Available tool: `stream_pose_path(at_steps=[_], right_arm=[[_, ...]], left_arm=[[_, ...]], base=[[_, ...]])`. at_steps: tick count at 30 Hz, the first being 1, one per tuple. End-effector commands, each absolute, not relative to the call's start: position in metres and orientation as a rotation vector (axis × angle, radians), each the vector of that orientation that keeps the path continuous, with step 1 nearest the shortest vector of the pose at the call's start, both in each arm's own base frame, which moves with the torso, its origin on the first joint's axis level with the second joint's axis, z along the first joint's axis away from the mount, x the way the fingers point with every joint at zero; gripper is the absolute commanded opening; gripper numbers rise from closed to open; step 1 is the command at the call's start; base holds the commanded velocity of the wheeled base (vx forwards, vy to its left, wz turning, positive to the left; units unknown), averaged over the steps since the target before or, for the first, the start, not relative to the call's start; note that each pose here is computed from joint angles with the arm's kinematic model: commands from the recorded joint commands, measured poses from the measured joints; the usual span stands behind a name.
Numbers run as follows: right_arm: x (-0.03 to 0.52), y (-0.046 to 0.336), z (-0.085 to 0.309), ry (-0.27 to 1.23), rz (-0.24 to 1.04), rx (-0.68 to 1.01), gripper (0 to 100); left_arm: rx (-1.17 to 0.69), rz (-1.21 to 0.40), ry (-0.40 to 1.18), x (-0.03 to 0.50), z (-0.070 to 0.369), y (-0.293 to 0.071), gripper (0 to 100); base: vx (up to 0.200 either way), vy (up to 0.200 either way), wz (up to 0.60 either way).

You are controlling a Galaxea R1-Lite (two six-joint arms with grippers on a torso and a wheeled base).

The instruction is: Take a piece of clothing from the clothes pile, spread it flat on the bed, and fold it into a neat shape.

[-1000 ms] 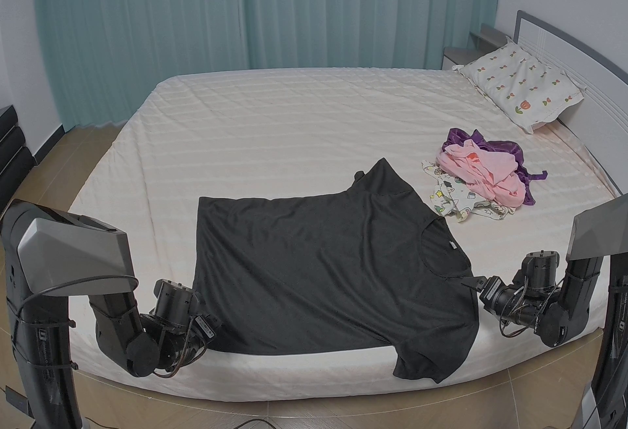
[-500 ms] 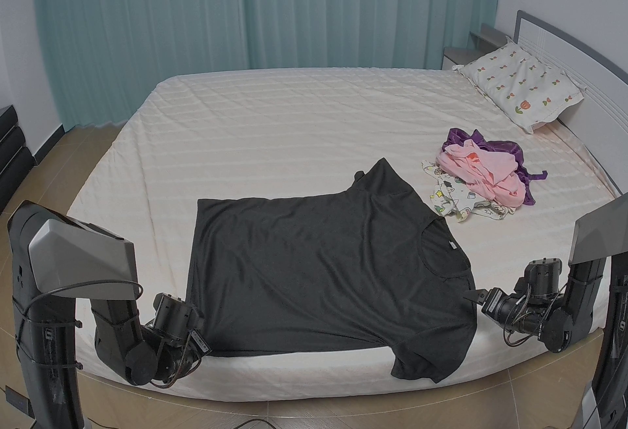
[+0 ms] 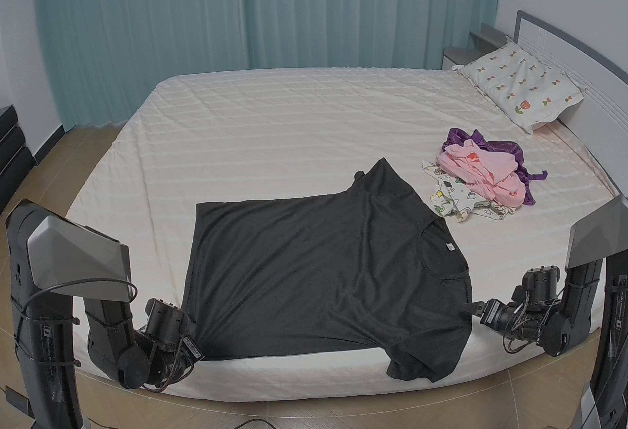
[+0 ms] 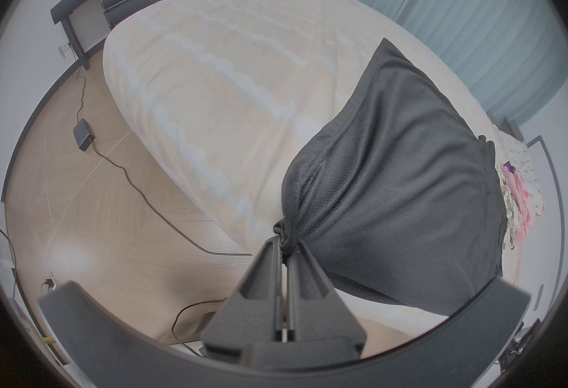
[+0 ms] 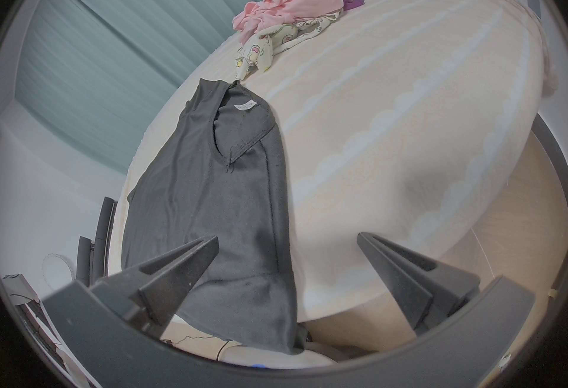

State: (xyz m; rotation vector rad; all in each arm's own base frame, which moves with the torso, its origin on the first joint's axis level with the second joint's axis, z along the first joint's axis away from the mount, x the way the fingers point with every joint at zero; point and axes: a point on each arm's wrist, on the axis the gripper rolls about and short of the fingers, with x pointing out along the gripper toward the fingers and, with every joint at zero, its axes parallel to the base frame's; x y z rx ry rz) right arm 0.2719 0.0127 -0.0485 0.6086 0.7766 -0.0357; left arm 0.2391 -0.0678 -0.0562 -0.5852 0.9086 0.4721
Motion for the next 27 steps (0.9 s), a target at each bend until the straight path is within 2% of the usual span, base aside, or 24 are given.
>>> stream_pose_path(at_steps=[1,7,8,17,20,27], right_arm=[[0.282,0.018,-0.055,0.768,-0.016,0.606,100],[0.304,0.023,-0.066,0.739,-0.003,0.59,100],[0.31,0.025,-0.067,0.729,0.005,0.584,0],[0.367,0.012,-0.06,0.68,-0.021,0.576,0],[0.391,0.007,-0.051,0.597,0.003,0.548,0],[0.416,0.007,-0.058,0.537,0.058,0.466,0]], left_arm=[[-0.599,0.458,0.884,0.241,-0.056,-0.068,0],[-0.605,0.444,0.866,0.241,-0.054,-0.069,0],[-0.604,0.442,0.867,0.241,-0.054,-0.07,0],[-0.624,0.422,0.853,0.244,-0.05,-0.071,0],[-0.632,0.412,0.839,0.249,-0.049,-0.073,0],[-0.641,0.398,0.825,0.254,-0.049,-0.076,0]], base=[[0.0,0.0,0.0],[0.0,0.0,0.0],[0.0,0.0,0.0],[0.0,0.0,0.0],[0.0,0.0,0.0],[0.0,0.0,0.0]])
